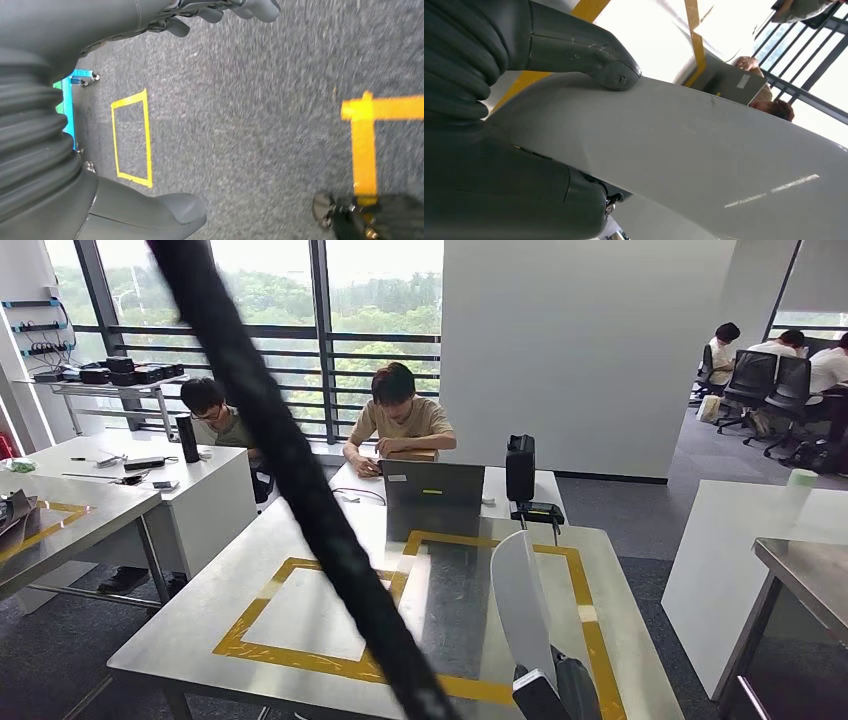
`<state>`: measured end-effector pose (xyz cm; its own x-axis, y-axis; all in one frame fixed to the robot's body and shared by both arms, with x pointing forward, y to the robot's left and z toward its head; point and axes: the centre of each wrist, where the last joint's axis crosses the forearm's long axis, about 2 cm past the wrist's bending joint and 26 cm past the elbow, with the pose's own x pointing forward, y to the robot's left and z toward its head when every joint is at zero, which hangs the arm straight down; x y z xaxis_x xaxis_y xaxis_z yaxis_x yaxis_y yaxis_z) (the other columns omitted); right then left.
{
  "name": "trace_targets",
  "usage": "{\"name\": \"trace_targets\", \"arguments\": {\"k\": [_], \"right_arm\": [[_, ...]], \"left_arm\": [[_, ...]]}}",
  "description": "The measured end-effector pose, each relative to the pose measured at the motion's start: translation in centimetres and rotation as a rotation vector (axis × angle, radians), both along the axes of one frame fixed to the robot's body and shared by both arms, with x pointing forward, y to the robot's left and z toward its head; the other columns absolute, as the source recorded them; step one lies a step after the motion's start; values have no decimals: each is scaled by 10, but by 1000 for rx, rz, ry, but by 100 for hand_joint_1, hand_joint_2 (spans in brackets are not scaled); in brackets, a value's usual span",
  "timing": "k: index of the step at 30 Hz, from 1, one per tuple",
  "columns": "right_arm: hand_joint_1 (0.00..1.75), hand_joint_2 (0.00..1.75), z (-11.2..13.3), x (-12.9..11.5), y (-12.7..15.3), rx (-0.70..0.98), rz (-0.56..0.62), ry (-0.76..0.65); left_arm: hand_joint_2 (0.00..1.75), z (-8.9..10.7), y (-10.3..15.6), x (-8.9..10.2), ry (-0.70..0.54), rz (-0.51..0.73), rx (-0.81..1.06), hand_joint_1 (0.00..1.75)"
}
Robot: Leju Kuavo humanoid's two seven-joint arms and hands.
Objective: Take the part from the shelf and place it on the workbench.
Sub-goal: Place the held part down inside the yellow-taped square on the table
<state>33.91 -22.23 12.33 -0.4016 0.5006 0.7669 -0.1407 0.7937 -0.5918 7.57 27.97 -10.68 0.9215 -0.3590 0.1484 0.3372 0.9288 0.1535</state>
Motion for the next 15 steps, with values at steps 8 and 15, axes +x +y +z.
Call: {"name": "trace_targets", "arguments": {"k": [8, 15], "right_arm": [[175, 175, -2, 2, -1, -13, 8, 35], [175, 175, 5, 19, 3, -42, 12, 68]], "left_arm": [[175, 0, 0, 0, 2, -6, -3, 0], [175, 2, -2, 9, -3, -24, -7, 0]]}}
